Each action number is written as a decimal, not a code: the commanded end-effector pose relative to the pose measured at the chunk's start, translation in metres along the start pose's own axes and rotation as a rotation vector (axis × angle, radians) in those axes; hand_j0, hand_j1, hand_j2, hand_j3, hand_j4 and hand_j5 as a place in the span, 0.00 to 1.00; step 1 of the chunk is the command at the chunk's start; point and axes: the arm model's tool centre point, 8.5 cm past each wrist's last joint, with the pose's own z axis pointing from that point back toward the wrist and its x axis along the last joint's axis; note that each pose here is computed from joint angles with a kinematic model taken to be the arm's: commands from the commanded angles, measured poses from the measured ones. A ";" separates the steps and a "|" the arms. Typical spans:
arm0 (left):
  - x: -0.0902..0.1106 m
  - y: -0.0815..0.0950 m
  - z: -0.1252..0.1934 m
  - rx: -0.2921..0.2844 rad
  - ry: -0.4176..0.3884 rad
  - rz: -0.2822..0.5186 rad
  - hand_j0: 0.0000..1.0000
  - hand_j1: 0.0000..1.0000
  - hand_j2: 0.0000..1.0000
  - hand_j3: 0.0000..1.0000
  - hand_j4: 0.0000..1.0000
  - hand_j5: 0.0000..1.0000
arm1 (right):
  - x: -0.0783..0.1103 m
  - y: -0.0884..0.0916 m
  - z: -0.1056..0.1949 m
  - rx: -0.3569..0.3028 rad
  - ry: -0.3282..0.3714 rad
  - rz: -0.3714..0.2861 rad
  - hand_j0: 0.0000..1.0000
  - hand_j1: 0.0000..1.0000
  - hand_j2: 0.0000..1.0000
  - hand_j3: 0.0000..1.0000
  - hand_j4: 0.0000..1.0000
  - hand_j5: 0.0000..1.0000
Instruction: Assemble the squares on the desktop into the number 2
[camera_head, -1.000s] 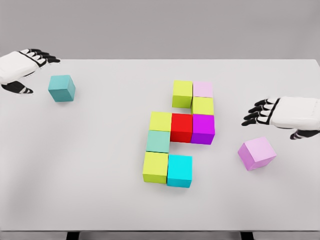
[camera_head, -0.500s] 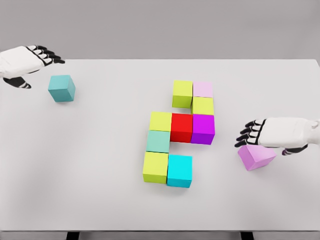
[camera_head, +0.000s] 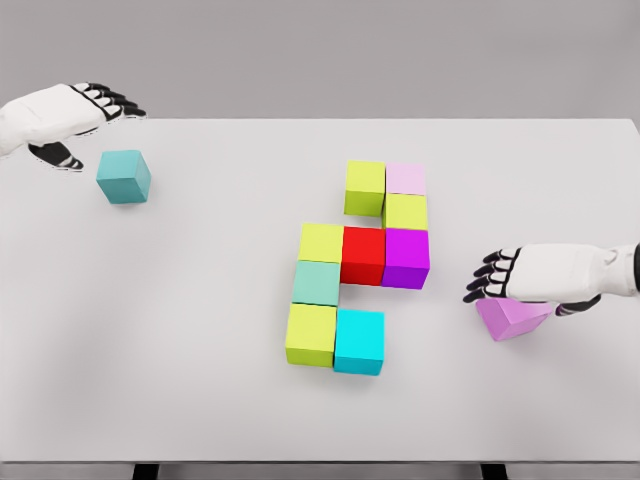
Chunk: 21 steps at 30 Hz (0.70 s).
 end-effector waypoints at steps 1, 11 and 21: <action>0.005 -0.012 -0.005 -0.051 -0.015 -0.016 1.00 1.00 1.00 1.00 1.00 1.00 | 0.001 0.004 -0.003 0.010 -0.006 -0.007 1.00 1.00 1.00 1.00 1.00 1.00; 0.007 -0.012 -0.012 -0.140 -0.019 -0.144 1.00 1.00 1.00 1.00 1.00 1.00 | 0.003 0.007 -0.007 0.086 -0.006 0.022 0.85 0.85 0.85 0.85 0.85 0.85; 0.012 -0.008 -0.023 -0.153 -0.026 -0.186 1.00 1.00 1.00 1.00 1.00 1.00 | 0.004 0.001 -0.003 0.082 -0.007 0.031 0.68 0.68 0.68 0.68 0.68 0.68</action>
